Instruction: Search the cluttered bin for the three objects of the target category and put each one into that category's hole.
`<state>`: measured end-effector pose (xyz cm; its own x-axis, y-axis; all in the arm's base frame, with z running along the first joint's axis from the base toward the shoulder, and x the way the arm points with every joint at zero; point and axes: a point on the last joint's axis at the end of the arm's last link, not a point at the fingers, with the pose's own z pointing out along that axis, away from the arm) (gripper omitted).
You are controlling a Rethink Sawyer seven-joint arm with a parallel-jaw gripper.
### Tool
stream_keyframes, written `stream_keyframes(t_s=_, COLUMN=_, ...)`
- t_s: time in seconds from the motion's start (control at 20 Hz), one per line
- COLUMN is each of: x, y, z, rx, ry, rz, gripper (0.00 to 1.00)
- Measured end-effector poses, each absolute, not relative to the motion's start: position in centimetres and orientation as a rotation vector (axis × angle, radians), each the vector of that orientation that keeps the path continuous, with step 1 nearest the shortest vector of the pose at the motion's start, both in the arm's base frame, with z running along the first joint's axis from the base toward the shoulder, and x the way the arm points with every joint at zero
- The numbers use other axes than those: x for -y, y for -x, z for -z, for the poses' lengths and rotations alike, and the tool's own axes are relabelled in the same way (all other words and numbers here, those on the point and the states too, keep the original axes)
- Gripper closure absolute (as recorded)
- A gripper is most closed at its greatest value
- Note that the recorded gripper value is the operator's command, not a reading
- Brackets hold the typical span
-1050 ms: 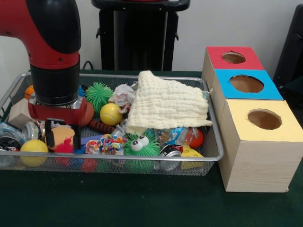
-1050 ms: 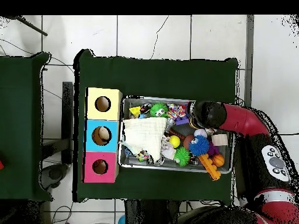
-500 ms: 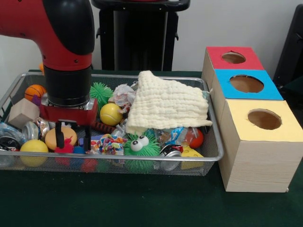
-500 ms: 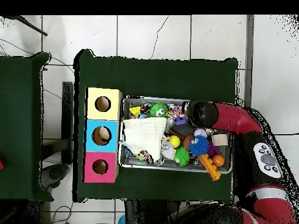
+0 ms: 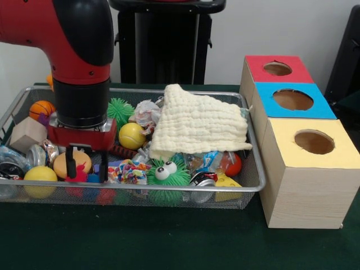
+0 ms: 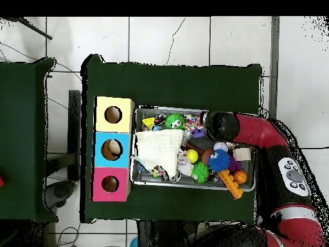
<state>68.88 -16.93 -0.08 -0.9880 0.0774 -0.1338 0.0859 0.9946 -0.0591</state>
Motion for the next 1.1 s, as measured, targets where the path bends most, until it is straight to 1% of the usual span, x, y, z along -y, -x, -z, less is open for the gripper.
stream_keyframes(t_s=0.55, x=17.3, y=-68.7, z=0.7, rx=-2.964, ry=-0.131, rz=0.100, gripper=0.00)
stream_keyframes(t_s=1.1, x=15.9, y=-65.0, z=1.2, rx=-3.015, ry=-0.114, rz=0.080, gripper=0.00)
